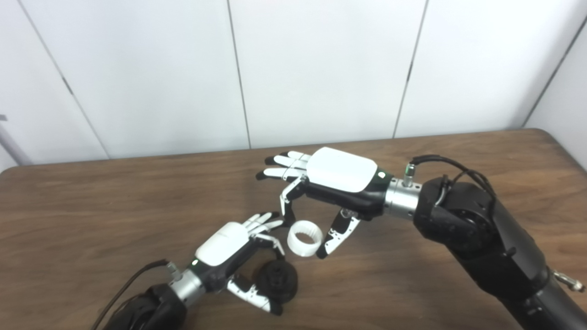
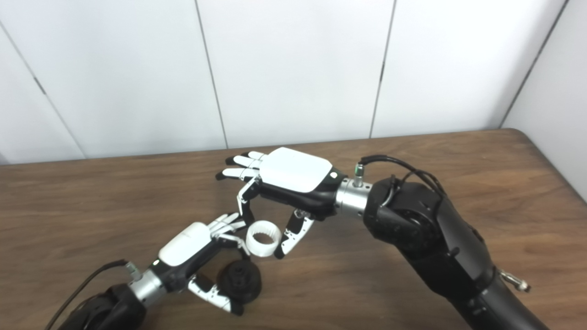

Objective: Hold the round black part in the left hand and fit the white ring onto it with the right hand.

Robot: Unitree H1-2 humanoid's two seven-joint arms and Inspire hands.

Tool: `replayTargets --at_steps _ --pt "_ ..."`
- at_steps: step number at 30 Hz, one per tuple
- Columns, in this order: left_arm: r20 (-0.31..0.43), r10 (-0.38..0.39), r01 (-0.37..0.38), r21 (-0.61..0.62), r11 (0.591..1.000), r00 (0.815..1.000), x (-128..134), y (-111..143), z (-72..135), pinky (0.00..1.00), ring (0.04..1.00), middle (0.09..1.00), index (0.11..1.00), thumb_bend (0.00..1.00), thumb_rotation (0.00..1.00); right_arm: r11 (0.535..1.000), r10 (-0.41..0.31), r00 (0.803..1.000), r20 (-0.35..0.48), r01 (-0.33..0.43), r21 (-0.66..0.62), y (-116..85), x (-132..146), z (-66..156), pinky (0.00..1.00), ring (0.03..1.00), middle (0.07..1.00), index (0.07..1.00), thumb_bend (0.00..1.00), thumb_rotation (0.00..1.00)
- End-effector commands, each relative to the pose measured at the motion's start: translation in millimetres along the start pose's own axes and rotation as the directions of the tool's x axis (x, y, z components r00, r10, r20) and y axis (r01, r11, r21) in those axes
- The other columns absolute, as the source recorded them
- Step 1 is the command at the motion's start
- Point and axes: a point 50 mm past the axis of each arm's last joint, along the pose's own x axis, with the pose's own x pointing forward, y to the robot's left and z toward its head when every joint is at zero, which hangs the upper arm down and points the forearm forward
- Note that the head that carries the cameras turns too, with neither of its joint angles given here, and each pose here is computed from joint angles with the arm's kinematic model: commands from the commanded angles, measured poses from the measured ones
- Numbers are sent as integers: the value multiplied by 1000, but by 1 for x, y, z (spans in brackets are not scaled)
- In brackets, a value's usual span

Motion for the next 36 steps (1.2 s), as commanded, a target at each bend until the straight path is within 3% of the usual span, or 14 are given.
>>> replayTargets --at_steps 1,19,36 --pt "4 -56 56 38 998 998 4 -3 4 1000 1000 928 481 525 65 997 -54 996 75 58 -47 -18 5 12 1000 1000 946 484 524 148" --pt "6 -69 69 37 997 998 9 3 17 1000 1000 943 482 525 66 997 -56 991 121 61 -38 7 10 18 1000 1000 943 484 525 147" --pt "23 -65 64 34 997 998 10 10 33 1000 1000 946 483 525 65 1000 -12 995 95 13 -11 21 10 8 1000 1000 952 485 523 147"
